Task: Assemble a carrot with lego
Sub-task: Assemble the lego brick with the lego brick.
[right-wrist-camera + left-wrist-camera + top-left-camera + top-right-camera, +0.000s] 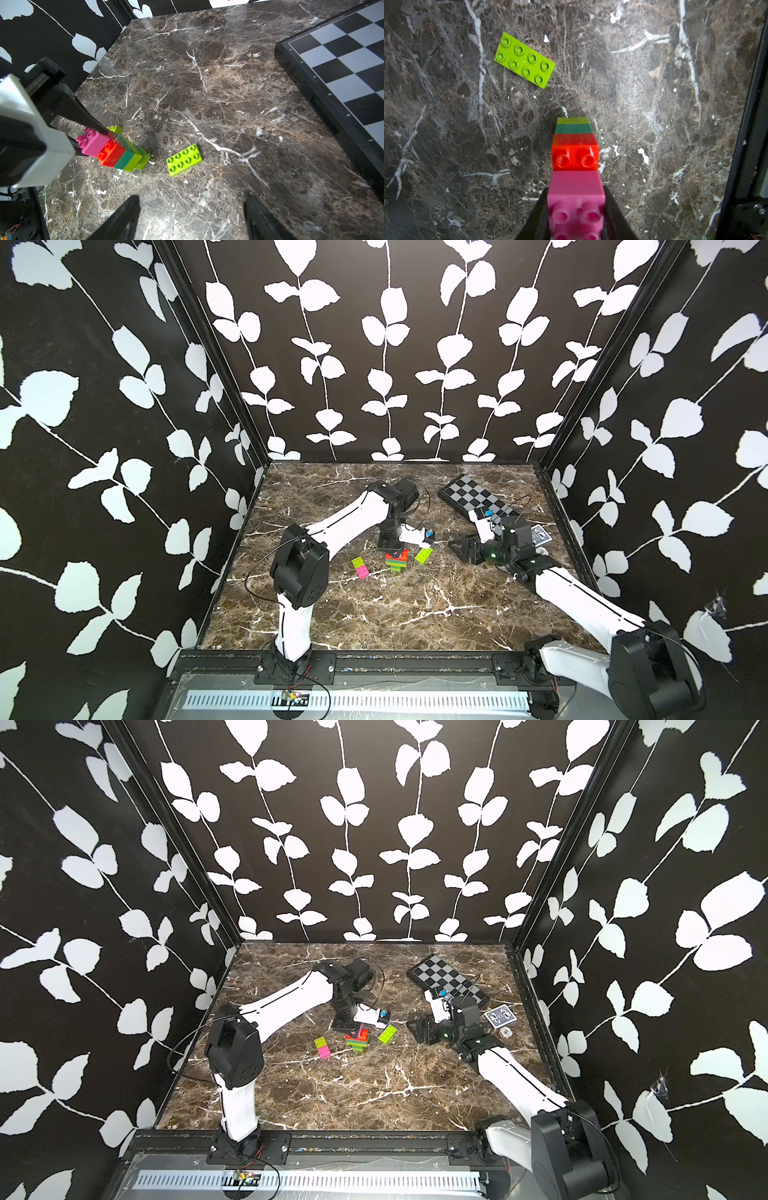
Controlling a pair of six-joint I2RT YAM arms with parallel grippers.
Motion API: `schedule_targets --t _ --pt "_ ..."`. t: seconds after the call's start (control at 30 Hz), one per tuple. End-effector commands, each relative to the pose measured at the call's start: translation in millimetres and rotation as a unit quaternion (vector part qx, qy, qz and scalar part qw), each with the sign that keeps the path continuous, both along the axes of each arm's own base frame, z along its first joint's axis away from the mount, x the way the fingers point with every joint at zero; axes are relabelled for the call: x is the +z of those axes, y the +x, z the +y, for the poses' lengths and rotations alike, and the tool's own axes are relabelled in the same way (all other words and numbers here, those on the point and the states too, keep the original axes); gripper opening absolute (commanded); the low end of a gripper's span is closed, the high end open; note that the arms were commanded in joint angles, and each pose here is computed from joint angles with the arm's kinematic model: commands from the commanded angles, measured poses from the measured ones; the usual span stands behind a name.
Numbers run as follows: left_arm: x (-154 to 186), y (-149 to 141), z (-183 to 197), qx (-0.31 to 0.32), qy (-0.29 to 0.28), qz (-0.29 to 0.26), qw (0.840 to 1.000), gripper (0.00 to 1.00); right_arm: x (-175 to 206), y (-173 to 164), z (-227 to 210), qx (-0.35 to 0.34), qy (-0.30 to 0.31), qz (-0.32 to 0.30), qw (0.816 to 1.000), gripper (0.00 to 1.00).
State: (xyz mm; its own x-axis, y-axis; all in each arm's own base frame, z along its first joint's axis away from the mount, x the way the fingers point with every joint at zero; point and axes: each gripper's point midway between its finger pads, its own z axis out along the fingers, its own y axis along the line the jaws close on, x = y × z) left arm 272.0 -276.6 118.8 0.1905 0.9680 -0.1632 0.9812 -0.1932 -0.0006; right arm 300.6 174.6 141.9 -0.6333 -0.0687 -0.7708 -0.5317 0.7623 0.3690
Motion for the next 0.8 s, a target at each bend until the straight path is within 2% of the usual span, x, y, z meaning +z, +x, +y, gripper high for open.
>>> schedule_targets --t 0.0,0.1,0.3,0.43,0.53,0.63,0.77 --pt "-11 -13 13 0.006 0.034 0.044 0.998 0.06 -5 -1 -1 0.000 0.006 -0.002 1.000 0.78" --pt "-20 -14 17 0.018 0.050 0.053 0.997 0.05 -4 -1 -1 0.000 0.005 -0.005 1.000 0.78" --pt "-62 -30 39 0.045 0.121 0.089 0.988 0.02 -6 -2 -2 -0.002 0.003 -0.002 1.000 0.78" --pt "-70 -29 49 0.065 0.151 0.082 0.983 0.03 -6 -1 -2 -0.005 0.006 0.001 1.000 0.79" --pt "-55 -24 39 0.063 0.118 0.066 0.989 0.08 -4 3 -5 -0.022 0.005 -0.001 1.000 0.78" --pt "-26 -18 18 0.061 0.050 0.049 0.996 0.18 -2 6 -11 -0.041 0.002 -0.006 0.999 0.78" --pt "8 -8 -7 0.073 -0.021 0.026 0.997 0.31 -2 5 -14 -0.050 -0.001 -0.007 0.999 0.78"
